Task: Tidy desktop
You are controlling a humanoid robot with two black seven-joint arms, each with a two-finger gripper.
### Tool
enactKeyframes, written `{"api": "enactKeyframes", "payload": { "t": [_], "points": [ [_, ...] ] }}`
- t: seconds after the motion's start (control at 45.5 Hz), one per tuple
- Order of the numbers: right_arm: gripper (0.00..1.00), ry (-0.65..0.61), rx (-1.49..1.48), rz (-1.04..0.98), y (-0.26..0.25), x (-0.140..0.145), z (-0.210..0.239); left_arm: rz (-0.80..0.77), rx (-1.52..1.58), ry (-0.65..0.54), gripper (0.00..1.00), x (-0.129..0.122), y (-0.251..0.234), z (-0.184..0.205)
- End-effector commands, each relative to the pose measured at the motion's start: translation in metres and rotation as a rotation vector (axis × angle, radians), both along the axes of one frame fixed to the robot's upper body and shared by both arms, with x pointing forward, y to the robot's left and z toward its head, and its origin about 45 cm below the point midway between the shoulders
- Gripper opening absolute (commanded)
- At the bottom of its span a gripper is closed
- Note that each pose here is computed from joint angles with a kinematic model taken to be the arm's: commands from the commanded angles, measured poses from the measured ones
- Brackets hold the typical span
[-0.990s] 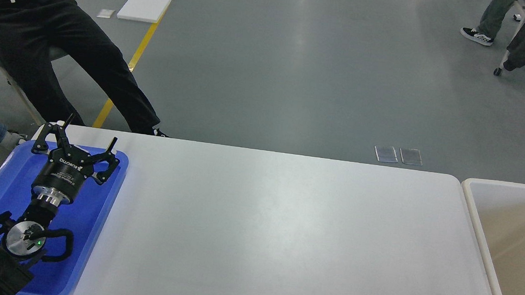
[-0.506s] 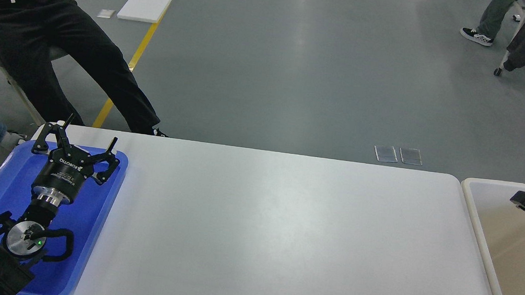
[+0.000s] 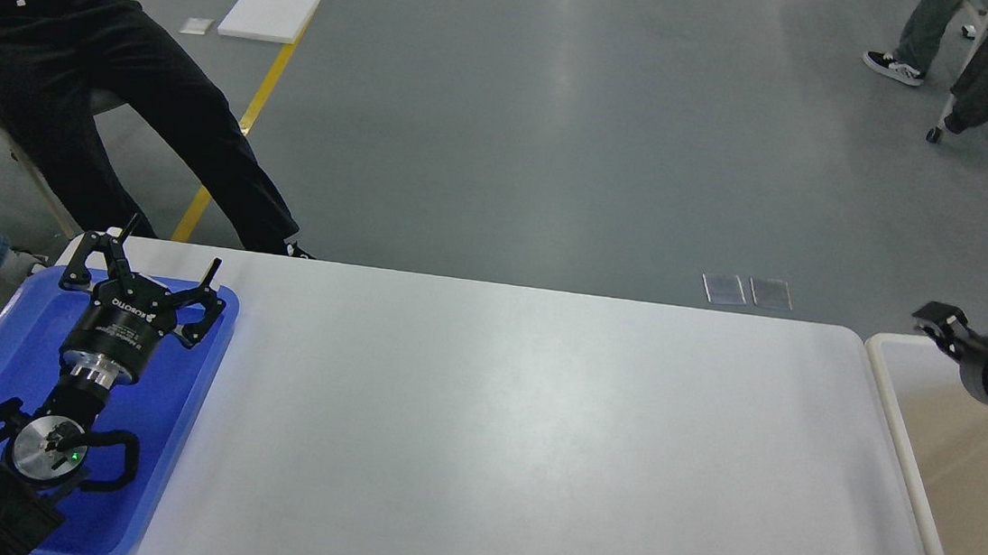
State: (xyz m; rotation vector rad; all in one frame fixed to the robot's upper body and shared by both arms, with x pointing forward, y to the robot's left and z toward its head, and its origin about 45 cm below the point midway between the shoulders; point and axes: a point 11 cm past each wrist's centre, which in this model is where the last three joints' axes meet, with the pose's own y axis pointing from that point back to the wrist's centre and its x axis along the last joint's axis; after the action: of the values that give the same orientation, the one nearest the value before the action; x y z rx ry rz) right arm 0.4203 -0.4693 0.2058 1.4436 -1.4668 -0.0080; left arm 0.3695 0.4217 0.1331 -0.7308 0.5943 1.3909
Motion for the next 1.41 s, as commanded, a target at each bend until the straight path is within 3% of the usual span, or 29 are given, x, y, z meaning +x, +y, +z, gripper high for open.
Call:
{"api": "enactKeyframes", "payload": {
  "t": [0.0,0.176,0.528,0.704,0.836,1.386],
  "points": [
    [1.00,-0.171,0.429,-0.155,0.050,0.019,-0.012,0.000,0.000,0.000,0.99,0.000,0.000,0.000],
    [1.00,-0.286,0.775,-0.339,0.073,0.024,-0.032,0.003,0.001,0.001,0.99,-0.001,0.001,-0.001],
    [1.00,-0.348,1.128,-0.421,0.118,0.023,-0.048,0.003,0.001,0.001,0.99,-0.001,0.001,-0.001],
    [1.00,-0.529,1.214,-0.379,0.134,0.022,-0.050,0.004,0.001,0.002,0.99,-0.001,0.001,-0.001],
    [1.00,-0.752,1.190,-0.326,0.134,0.007,-0.057,0.004,0.001,0.002,0.99,-0.001,0.001,-0.001],
    [1.00,-0.821,1.211,-0.264,0.155,-0.009,-0.072,0.004,0.001,0.002,0.99,-0.001,0.001,-0.001]
  ]
}}
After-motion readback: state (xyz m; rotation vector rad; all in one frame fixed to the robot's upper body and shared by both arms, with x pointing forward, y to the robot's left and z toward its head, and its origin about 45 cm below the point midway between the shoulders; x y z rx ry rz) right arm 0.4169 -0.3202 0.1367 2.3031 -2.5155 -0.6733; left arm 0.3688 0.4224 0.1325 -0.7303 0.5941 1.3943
